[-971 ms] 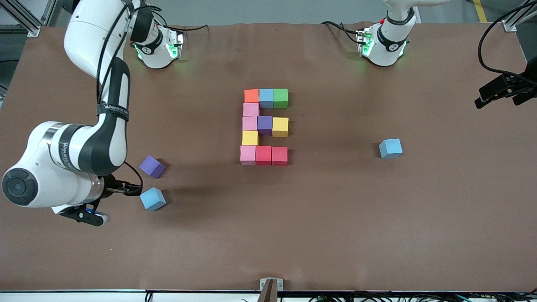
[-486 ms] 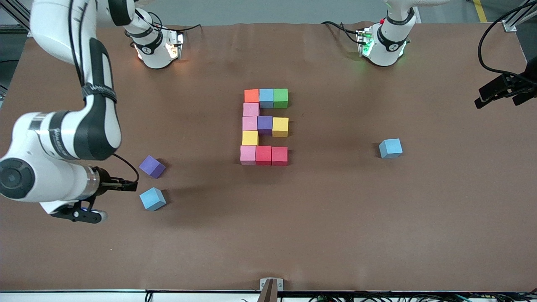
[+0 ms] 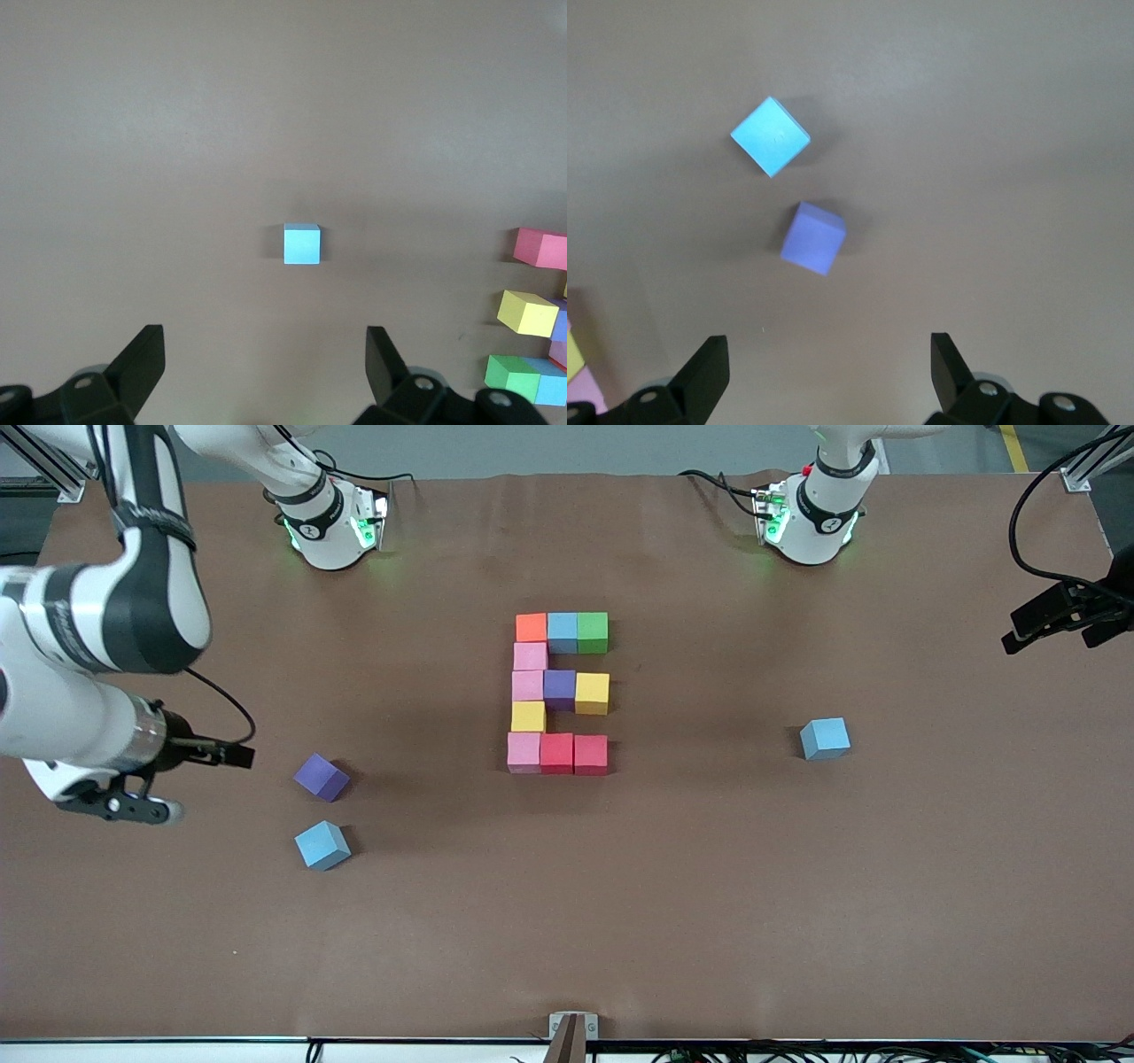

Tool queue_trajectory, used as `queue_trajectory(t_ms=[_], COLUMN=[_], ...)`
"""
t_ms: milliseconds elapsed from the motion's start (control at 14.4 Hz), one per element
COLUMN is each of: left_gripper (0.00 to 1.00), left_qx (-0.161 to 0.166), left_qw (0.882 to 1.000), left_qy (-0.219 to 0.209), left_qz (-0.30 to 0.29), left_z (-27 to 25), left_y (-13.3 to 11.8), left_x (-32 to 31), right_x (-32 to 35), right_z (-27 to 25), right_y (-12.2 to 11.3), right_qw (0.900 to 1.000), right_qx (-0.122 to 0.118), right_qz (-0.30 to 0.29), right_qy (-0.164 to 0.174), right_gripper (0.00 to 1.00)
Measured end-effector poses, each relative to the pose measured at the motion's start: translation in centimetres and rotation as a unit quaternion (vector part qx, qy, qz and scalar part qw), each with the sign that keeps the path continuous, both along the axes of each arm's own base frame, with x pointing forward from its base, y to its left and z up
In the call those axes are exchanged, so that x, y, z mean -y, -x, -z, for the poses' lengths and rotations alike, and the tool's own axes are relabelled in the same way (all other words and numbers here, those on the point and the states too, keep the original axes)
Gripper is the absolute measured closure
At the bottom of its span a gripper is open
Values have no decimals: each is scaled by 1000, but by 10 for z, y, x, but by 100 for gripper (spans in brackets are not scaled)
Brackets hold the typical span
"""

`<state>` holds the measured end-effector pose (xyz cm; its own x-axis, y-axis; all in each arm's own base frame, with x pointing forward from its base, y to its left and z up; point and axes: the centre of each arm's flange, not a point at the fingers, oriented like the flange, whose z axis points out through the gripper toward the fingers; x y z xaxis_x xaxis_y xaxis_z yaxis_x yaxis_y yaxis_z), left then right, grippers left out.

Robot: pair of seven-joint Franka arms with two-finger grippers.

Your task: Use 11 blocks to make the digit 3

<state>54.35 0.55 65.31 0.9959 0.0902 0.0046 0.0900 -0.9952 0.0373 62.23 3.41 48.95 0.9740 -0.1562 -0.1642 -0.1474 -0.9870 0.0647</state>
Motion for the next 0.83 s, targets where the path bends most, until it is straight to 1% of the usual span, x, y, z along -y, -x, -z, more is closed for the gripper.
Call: queue_trajectory(t_ms=[69,139,278,416,555,694,833], left_gripper=[0,0,0,0,0,0,0], left_qx=[0,0,0,0,0,0,0], left_qw=[1000,1000,1000,1000,1000,1000,1000], left_qy=[0,0,0,0,0,0,0], left_qz=[0,0,0,0,0,1,1], left_z=[0,0,0,0,0,0,0], left_y=[0,0,0,0,0,0,0], left_x=[0,0,0,1,1,1,1], right_x=[10,21,34,41,55,68,78], right_z=[-12,-28,-57,-79,-94,-102,-103], right_y=[8,16,29,40,47,50,50], right_qw=[1000,1000,999,998,998,998,999], right_qx=[0,3,14,23,23,24,26], right_qz=[-5,-10,-28,-49,-61,-55,-42], right_qy=[-7,-6,16,21,17,11,-12], right_gripper=[0,0,0,0,0,0,0])
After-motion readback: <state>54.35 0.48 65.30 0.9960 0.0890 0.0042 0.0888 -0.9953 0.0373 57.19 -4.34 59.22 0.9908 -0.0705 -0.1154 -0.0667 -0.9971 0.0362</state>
